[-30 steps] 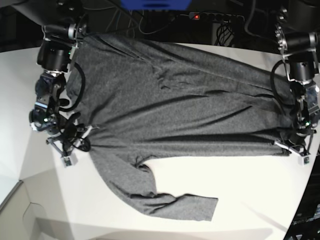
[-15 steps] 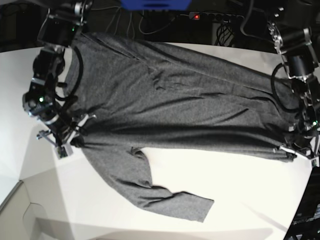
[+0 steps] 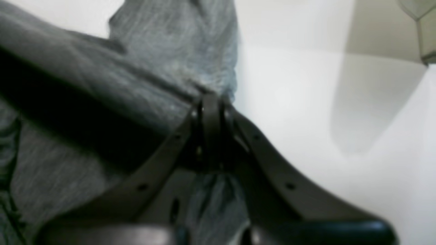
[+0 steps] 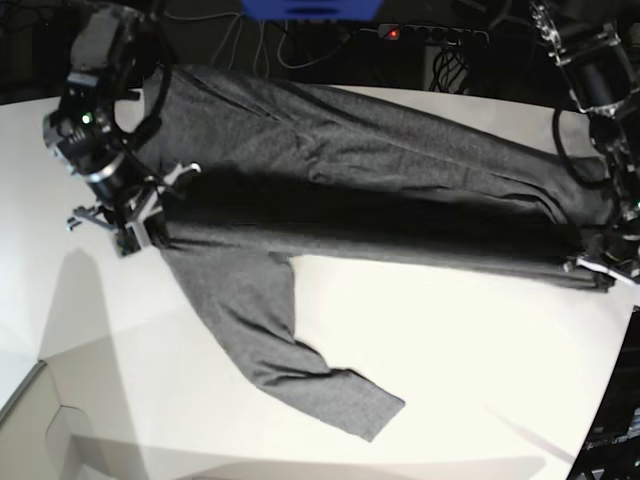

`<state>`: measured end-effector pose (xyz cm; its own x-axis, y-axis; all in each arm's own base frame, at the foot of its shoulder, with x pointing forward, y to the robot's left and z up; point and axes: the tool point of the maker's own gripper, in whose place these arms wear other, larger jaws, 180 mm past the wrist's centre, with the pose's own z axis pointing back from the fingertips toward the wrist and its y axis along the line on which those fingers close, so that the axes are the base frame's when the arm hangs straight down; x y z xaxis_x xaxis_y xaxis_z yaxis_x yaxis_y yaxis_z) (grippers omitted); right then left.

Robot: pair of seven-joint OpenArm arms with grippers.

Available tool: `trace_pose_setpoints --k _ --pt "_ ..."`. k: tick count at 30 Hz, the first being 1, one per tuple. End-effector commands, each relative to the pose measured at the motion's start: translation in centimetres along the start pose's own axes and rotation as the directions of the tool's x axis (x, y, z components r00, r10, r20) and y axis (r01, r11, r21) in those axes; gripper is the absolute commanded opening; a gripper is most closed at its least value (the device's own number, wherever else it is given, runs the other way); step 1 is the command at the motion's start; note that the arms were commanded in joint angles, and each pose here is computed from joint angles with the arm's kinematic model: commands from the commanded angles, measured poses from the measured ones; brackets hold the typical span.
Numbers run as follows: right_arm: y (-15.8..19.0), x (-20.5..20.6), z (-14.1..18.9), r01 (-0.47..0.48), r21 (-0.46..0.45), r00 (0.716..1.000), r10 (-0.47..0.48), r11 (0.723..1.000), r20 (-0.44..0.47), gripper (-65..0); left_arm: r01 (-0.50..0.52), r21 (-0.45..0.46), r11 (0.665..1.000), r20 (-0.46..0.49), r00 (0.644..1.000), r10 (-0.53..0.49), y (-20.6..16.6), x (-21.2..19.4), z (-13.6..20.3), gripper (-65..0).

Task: Layout the t-shirt on the table in an organized manner, then fold the t-shirt properly
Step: 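Lift the side edge with both grippers and fold it over toward the collar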

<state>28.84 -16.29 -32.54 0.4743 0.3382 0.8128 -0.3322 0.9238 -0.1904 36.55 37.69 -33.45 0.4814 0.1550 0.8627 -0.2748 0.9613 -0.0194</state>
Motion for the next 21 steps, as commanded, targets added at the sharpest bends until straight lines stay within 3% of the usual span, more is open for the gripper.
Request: trace_pose_setpoints --k 1,8,21 --pt "0.0 1.1 0.4 0.003 -0.006 0.999 -0.003 1.0 0.046 -65.0 0.002 0.005 1.0 0.06 0.998 -0.002 0.4 2.5 0.4 -64.8" --pt "1.3 -1.6 1.8 0.014 0.012 1.0 -0.014 1.0 -0.02 -65.0 0.028 0.028 0.999 0.027 0.999 -0.028 1.2 1.3 2.5 -64.8" --pt "3.1 -5.5 3.2 0.038 0.051 0.992 -0.032 0.998 -0.119 -65.0 0.038 0.06 0.997 -0.083 0.996 -0.033 2.8 -4.9 5.0 -64.8"
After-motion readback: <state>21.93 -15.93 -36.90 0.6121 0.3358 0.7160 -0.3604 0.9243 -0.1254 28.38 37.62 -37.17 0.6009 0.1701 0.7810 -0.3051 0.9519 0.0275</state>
